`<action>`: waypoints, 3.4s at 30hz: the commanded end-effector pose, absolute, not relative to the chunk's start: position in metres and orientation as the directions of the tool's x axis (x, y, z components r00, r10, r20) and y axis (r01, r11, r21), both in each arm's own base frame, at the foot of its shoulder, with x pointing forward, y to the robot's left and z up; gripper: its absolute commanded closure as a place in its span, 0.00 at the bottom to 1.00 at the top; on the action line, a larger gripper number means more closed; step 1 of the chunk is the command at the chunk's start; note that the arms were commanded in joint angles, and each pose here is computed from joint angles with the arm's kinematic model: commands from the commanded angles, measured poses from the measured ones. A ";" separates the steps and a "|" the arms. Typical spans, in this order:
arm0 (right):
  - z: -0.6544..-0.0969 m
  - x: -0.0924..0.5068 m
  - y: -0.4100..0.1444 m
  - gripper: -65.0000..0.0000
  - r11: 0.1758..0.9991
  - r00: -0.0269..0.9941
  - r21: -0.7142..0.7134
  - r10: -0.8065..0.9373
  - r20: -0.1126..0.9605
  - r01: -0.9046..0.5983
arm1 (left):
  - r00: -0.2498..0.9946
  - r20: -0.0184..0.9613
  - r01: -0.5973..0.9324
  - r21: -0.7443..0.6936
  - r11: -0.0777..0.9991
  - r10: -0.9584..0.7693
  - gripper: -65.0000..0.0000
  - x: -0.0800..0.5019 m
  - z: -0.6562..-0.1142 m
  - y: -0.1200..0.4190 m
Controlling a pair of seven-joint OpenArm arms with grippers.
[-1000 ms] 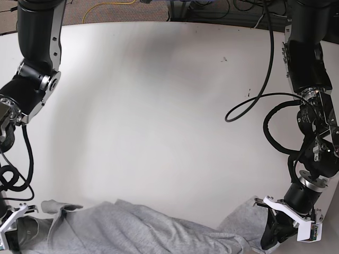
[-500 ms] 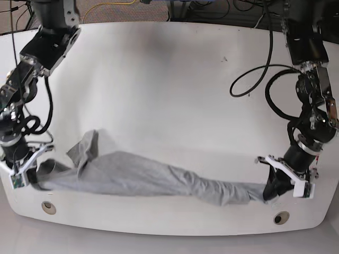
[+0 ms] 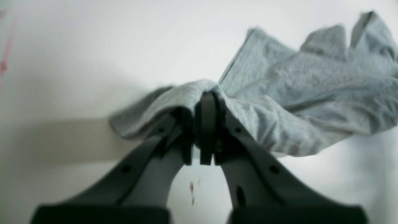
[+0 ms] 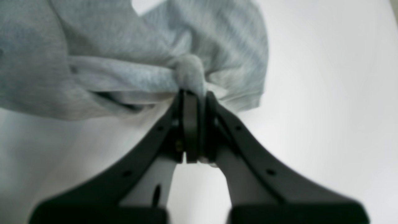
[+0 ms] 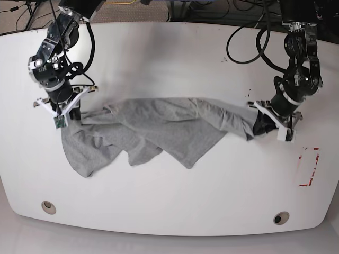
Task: Layout the t-shirt on the table in an organized manner, then fold the t-shirt properly
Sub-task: 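Lower the shirt onto the table, holding it with both grippers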
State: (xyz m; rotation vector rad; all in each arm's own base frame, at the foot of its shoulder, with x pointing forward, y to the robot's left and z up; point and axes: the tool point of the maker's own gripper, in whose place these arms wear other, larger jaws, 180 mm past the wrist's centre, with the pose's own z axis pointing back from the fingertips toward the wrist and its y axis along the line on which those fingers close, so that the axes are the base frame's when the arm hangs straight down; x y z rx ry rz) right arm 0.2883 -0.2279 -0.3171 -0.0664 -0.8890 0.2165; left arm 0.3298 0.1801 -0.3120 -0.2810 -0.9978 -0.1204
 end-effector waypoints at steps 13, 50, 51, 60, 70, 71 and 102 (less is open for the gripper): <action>-0.344 0.250 -0.217 1.00 0.980 0.667 -0.101 0.192 0.720 -0.174 | 0.585 0.811 0.178 -0.144 0.973 0.013 0.99 0.289 -0.333 0.216; -0.363 0.223 -0.216 1.00 0.979 0.720 -0.084 0.192 0.667 -0.184 | 0.640 0.768 0.178 -0.098 0.979 -0.039 0.90 0.270 -0.345 0.238; -0.362 0.224 -0.216 1.00 0.979 0.719 -0.084 0.192 0.668 -0.184 | 0.650 0.759 0.177 -0.098 0.979 -0.042 0.85 0.269 -0.347 0.238; -0.362 0.225 -0.216 1.00 0.980 0.716 -0.083 0.191 0.672 -0.183 | 0.684 0.728 0.180 -0.103 0.978 -0.049 0.30 0.261 -0.353 0.237; -0.360 0.231 -0.208 1.00 0.983 0.707 -0.062 0.167 0.687 -0.172 | 0.619 0.765 0.349 -0.066 0.935 -0.177 0.31 0.257 -0.332 0.209; -0.360 0.231 -0.208 1.00 0.983 0.706 -0.063 0.168 0.688 -0.173 | 0.610 0.767 0.373 -0.056 0.926 -0.199 0.31 0.256 -0.329 0.205; -0.345 0.254 -0.202 1.00 0.987 0.659 -0.048 0.139 0.739 -0.154 | 0.644 0.750 0.396 -0.156 0.905 -0.152 0.31 0.442 -0.340 0.157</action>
